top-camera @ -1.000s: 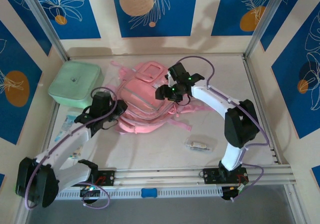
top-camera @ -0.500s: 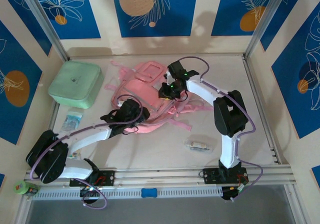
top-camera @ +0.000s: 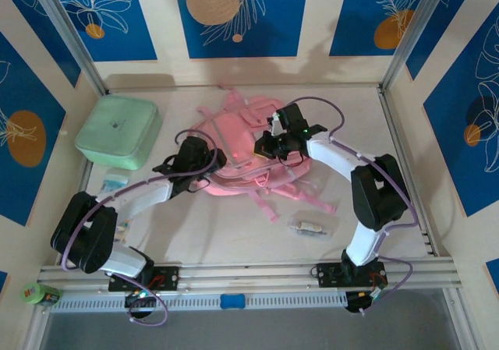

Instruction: Pack the student bag

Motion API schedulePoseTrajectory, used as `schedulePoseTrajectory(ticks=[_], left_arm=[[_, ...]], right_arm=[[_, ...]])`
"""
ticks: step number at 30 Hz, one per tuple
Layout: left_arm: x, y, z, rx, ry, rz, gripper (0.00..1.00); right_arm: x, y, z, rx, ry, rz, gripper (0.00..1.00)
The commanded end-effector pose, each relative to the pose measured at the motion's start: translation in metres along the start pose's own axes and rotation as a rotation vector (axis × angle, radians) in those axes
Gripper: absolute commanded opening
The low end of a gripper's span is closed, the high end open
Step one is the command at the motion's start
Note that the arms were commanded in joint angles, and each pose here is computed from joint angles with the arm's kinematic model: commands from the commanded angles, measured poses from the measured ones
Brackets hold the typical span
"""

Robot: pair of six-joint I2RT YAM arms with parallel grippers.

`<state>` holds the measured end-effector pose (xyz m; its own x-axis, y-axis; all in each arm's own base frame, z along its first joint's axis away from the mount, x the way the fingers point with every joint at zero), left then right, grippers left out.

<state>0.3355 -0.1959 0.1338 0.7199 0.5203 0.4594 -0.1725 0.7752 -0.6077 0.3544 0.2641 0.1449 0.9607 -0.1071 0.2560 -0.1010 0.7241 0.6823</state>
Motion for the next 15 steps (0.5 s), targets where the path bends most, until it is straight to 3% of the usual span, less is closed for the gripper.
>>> schedulePoseTrajectory(ticks=[1,8,15], left_arm=[[0.026,-0.029,0.028,-0.084,-0.083,-0.096,0.62],[-0.022,-0.021,0.060,0.036,-0.055,-0.095,0.73],[-0.043,-0.038,0.049,0.142,-0.100,-0.164,0.87]], right_arm=[[-0.009,0.049,0.011,0.168,0.013,-0.026,0.00],[-0.004,0.059,0.006,0.148,-0.079,-0.101,0.00],[-0.004,0.062,0.005,0.135,-0.085,-0.113,0.00]])
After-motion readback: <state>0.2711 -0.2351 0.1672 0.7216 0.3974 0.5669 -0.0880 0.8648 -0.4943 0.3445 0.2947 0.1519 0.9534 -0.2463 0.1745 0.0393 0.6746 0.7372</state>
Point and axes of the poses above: each hand's point on the last joint's axis, 136 mm out from that joint toward the fingers, its own z axis back along the fingers, its own y axis along the line the jaws close on, x = y × z, the point moved 2 cm from there along z, back along the fingers, and after that the axes turned 3 degrees about z, right-handed, at the moved point
